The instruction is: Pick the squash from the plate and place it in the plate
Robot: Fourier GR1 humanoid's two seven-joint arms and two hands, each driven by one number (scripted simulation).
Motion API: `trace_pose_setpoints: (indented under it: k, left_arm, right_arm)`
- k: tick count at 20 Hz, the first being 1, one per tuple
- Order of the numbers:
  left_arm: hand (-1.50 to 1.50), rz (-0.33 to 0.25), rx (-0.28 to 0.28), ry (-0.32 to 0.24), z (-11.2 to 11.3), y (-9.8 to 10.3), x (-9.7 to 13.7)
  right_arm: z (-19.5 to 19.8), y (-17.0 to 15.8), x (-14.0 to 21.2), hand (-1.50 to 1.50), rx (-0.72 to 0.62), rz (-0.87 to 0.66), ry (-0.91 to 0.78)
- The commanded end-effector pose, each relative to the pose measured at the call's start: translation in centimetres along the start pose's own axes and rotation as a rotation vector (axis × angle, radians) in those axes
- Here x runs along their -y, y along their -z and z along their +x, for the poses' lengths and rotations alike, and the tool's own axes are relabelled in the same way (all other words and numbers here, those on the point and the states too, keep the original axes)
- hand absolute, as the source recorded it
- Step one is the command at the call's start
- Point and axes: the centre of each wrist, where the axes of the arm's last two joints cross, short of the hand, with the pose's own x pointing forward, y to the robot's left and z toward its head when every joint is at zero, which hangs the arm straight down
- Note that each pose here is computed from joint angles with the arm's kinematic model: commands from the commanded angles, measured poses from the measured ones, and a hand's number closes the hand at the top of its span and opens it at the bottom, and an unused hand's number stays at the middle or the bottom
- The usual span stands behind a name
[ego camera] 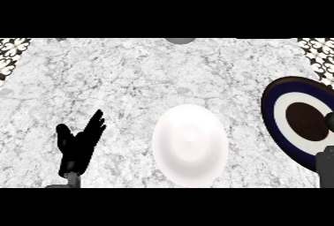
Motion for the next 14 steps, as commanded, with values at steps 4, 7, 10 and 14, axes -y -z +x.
trace_pose_setpoints:
  k: [4, 7, 10, 14]
  left_arm:
    - [0.00, 0.016, -0.011, -0.010, 0.0, -0.2, 0.9]
    - [0.00, -0.006, -0.007, 0.008, 0.1, -0.2, 2.1]
    - [0.00, 0.002, 0.005, -0.003, 0.7, 0.2, 0.4]
    - [0.00, 0.002, -0.015, -0.002, 0.0, -1.1, 0.3]
  right_arm:
    - [-0.5, -3.6, 6.5, -1.50, -0.082, 0.026, 0.201]
    - [0.1, -5.1, 9.0, -1.50, -0.067, 0.097, 0.256]
    - [-1.0, -7.5, 12.5, -1.50, -0.036, 0.167, 0.245]
    - [-1.5, -9.0, 14.0, -1.50, -0.021, 0.236, 0.237]
